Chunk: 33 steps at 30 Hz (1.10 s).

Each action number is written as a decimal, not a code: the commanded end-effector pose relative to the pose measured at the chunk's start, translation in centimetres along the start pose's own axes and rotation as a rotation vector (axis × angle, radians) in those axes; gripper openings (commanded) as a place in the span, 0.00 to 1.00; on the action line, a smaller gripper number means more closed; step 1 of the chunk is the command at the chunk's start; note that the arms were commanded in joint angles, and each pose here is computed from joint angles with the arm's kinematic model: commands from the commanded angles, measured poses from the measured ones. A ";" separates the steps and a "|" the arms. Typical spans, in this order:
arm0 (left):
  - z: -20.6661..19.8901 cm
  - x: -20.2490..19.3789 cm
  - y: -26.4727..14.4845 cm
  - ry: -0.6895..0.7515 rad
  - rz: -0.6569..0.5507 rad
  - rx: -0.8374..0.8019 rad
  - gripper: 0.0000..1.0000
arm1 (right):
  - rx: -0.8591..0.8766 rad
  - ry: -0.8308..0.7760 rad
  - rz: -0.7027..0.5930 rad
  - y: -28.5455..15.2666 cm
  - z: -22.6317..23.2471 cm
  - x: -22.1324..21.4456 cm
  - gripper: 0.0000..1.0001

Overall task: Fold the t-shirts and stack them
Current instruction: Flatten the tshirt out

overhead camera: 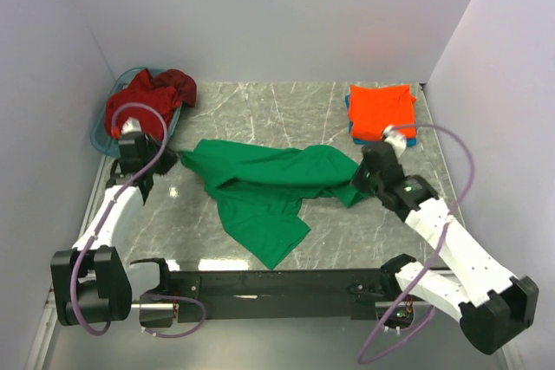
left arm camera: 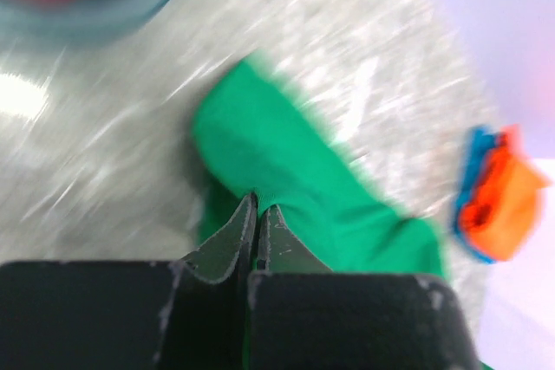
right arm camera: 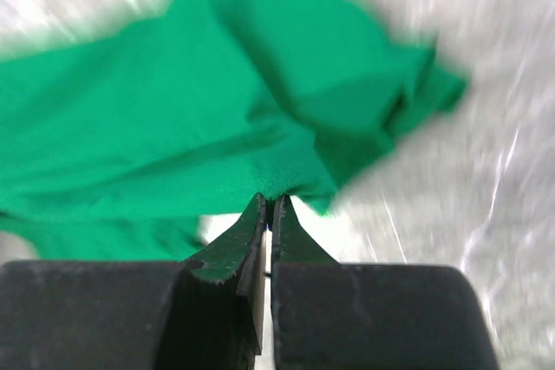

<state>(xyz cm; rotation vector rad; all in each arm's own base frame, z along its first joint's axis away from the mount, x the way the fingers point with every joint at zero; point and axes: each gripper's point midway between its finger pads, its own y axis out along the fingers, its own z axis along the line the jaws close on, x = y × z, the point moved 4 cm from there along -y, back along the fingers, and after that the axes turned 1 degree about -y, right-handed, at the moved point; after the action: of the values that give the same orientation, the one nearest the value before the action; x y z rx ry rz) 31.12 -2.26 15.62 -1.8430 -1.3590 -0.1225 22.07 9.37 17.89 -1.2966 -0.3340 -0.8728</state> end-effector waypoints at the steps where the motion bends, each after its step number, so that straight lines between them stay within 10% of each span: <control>1: -5.9 4.8 -2.2 0.011 -0.129 -0.169 0.00 | 0.025 0.043 -0.244 -3.3 0.9 7.2 0.00; 14: -18.6 16.2 -20.3 0.096 -0.616 -0.448 0.00 | 0.215 0.068 -0.763 -23.3 0.9 19.9 0.00; 33: -22.9 16.9 -49.9 0.234 -1.155 -0.704 0.00 | 0.689 -0.036 -0.932 -41.0 -1.5 15.9 0.00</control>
<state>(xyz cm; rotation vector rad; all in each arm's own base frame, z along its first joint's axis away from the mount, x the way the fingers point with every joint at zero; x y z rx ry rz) 6.43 -2.23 66.51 -1.3603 -2.1336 -1.5480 4.04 1.93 56.27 -0.4738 -1.1803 -1.3258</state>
